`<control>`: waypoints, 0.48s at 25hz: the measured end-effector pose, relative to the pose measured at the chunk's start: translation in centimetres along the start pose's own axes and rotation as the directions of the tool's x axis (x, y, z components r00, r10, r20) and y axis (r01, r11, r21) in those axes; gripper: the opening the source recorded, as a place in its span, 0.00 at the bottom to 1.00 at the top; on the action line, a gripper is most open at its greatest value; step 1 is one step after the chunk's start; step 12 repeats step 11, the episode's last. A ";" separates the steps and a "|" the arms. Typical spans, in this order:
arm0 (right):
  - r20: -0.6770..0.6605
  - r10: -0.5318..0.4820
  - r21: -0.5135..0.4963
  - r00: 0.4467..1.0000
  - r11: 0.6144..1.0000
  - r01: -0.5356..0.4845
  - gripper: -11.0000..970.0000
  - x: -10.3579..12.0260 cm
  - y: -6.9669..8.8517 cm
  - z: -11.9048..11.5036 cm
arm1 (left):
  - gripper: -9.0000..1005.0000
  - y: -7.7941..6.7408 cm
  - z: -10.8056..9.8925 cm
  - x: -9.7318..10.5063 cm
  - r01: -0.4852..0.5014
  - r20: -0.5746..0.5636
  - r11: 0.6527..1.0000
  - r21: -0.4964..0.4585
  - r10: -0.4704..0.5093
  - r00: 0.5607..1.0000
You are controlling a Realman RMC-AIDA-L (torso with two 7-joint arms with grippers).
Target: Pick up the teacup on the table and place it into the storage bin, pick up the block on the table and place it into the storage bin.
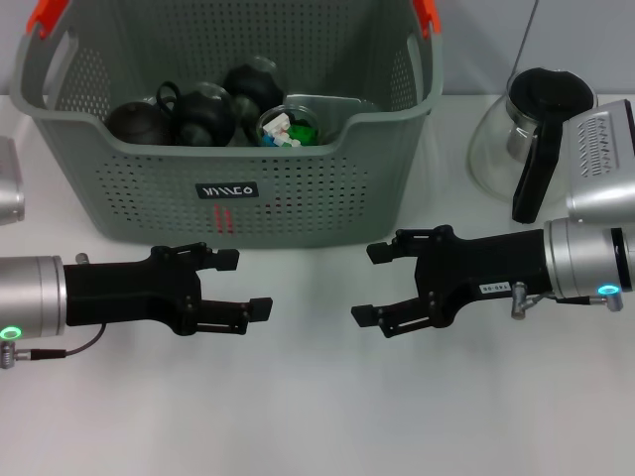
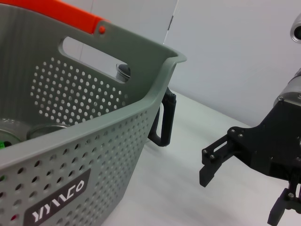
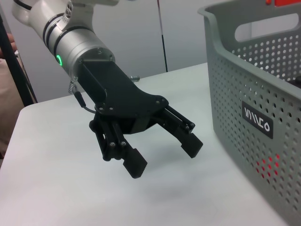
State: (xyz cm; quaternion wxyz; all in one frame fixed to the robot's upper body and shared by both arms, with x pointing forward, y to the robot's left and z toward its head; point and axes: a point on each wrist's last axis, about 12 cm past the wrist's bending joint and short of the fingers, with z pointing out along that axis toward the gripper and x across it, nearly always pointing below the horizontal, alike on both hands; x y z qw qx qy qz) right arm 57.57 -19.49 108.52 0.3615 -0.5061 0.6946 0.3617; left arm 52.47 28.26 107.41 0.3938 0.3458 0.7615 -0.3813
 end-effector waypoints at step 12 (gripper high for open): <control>-0.013 0.003 0.014 1.000 1.000 -0.003 0.96 0.1 -0.1 0.3 | 0.94 -0.1 0.2 0.1 0.003 0.002 1.000 0.002 -0.003 1.000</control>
